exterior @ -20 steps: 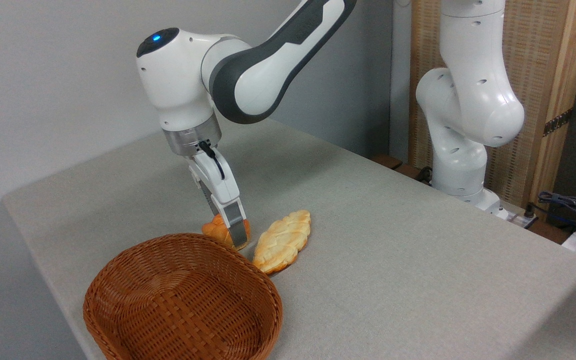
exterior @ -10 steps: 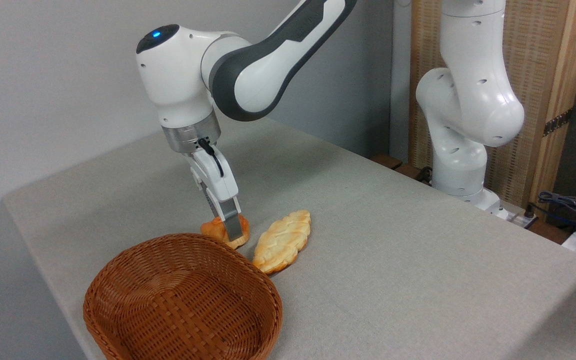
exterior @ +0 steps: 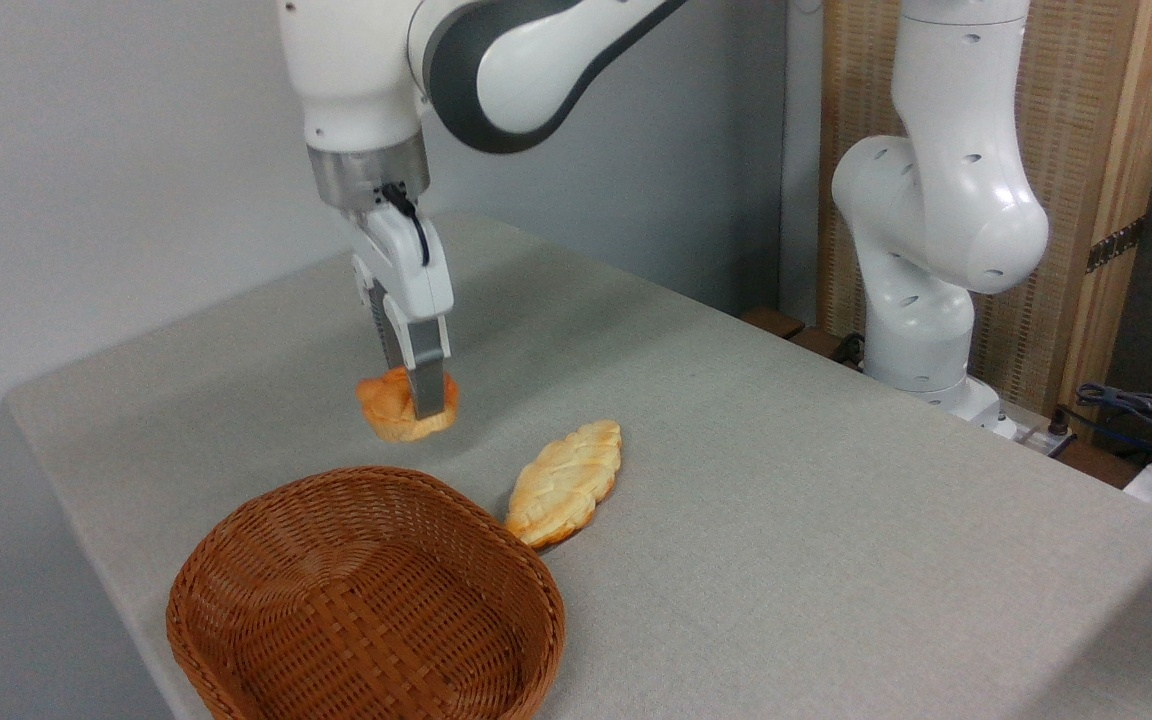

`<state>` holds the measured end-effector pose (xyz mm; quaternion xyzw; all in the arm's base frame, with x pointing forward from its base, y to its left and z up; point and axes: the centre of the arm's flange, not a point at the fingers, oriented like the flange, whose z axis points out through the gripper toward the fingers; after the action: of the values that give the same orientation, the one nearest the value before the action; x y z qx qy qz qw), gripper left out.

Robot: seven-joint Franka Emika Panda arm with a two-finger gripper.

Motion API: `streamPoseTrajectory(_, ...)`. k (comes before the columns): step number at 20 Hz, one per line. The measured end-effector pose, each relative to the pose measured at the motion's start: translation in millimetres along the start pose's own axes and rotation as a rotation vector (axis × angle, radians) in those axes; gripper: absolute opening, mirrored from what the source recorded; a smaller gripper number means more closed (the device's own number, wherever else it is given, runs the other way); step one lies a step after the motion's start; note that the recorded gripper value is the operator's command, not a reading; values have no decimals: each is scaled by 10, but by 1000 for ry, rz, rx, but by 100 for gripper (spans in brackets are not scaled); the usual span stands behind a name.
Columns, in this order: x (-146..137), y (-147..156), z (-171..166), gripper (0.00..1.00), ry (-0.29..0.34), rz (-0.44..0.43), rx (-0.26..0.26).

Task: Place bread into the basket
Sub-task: 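Lift the bread roll and carry it over the wicker basket, then lower the roll into the basket and open the gripper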

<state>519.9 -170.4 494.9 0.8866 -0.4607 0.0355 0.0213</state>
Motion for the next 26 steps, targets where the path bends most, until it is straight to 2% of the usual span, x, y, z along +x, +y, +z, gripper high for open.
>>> streamPoseTrajectory(4, 13, -103, -207, 63, 46, -34, 35)
streamPoseTrajectory(7, -13, -304, -312, 64, 120, -71, 91)
streamPoseTrajectory(9, -35, -420, -316, 72, 154, -93, 113)
streamPoseTrajectory(12, -34, -587, -246, 100, 193, -116, 148)
streamPoseTrajectory(15, -2, -710, -102, 100, 212, -128, 171)
streamPoseTrajectory(19, -12, -846, 94, 100, 207, -145, 176)
streamPoseTrajectory(26, -23, -890, 98, 100, 209, -152, 181)
